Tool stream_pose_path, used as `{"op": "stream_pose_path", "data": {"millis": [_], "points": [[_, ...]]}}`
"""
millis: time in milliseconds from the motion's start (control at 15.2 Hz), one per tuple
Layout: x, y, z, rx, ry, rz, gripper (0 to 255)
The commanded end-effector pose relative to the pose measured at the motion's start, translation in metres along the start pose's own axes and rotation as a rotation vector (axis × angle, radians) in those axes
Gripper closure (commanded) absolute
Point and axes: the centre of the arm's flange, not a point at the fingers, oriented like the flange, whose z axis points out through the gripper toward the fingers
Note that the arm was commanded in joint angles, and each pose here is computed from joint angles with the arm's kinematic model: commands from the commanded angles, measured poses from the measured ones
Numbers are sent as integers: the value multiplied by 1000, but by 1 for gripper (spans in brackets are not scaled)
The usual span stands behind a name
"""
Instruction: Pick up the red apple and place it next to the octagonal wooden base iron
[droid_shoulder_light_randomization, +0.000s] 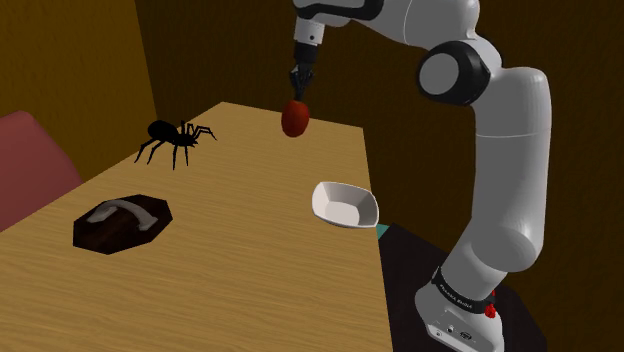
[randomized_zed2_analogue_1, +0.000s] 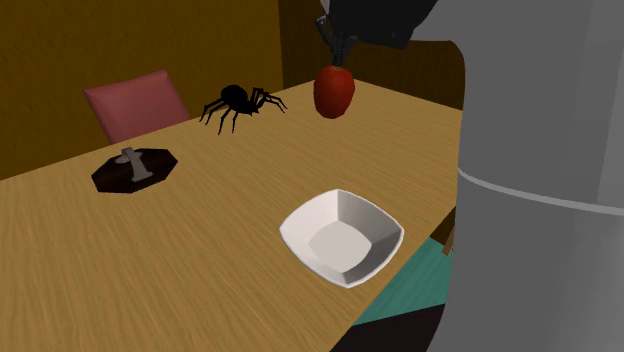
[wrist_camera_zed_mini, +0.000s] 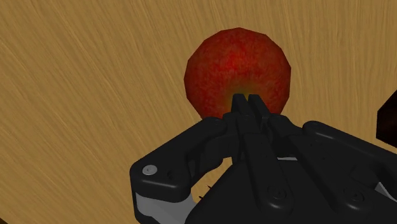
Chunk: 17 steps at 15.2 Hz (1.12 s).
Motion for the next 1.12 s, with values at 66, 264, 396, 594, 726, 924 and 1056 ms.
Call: {"op": "stream_pose_path", "data": {"millis": [66, 264, 396, 594, 726, 924, 1056], "points": [[0, -1, -16, 0, 0, 0, 255], [0, -3, -32, 0, 0, 0, 255], [0, -4, -42, 0, 0, 0, 255], [0, -5, -54, 0, 0, 0, 255], [-6, -31, -52, 0, 0, 0, 255], [-14, -69, -49, 0, 0, 0, 255], [-20, -95, -47, 0, 0, 0, 255]]}}
